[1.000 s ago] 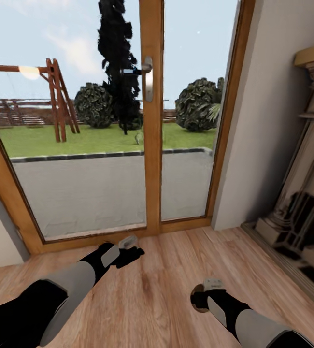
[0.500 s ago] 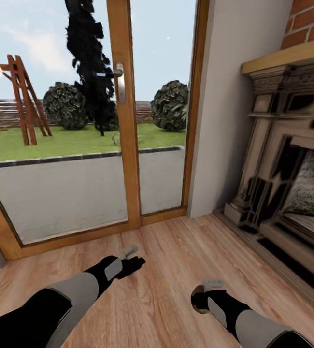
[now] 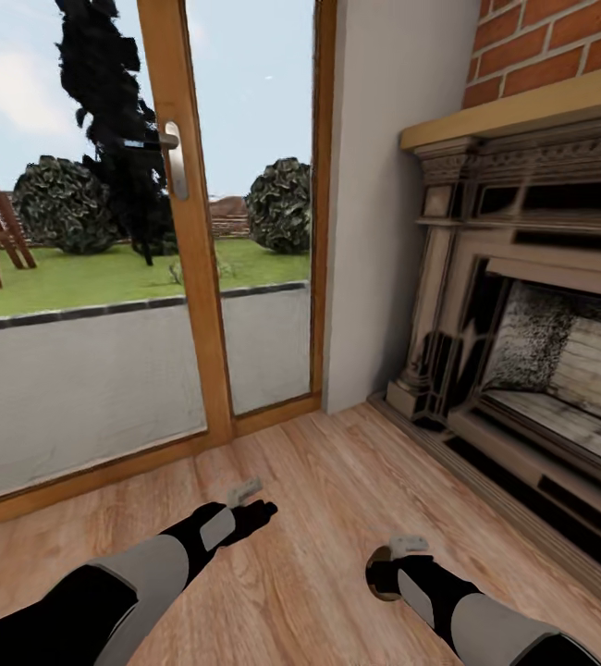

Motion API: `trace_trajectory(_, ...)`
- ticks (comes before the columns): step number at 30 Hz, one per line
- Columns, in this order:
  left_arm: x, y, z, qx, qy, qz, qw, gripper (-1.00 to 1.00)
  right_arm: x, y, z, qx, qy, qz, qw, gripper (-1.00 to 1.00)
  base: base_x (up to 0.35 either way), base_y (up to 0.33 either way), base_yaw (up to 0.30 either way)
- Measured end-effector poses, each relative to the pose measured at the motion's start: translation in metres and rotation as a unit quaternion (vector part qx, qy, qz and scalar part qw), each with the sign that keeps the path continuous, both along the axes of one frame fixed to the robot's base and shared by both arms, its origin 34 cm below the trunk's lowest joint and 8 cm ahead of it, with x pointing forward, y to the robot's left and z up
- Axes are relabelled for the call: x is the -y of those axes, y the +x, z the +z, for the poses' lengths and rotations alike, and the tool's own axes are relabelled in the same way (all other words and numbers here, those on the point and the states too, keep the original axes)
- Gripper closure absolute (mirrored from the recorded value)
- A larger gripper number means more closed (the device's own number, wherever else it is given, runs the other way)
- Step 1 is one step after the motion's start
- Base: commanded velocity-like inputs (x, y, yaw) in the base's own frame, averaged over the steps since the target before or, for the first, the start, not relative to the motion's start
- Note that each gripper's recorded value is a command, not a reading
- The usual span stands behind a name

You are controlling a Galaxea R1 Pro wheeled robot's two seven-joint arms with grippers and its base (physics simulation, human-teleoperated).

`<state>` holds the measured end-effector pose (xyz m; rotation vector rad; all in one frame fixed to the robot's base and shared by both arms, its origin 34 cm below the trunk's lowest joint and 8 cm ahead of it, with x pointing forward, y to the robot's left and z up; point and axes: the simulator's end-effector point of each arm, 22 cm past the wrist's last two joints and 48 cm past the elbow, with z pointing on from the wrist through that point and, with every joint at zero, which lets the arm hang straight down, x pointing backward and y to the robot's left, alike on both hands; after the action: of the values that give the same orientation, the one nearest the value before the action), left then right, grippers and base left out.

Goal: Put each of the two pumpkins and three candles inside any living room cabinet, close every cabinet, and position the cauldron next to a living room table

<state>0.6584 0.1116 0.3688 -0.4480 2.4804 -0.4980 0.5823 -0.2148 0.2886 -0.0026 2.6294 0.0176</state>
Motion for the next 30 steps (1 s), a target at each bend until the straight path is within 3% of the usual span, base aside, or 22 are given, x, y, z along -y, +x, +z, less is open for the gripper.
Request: trace_trajectory(30,-0.007,0.000,0.009,0.009,0.005,0.007,0.9999,-1.00,0.004,0.006,0.013,0.013,-0.003,-0.002,0.9999,1.00,0.000,0.000,-0.258)
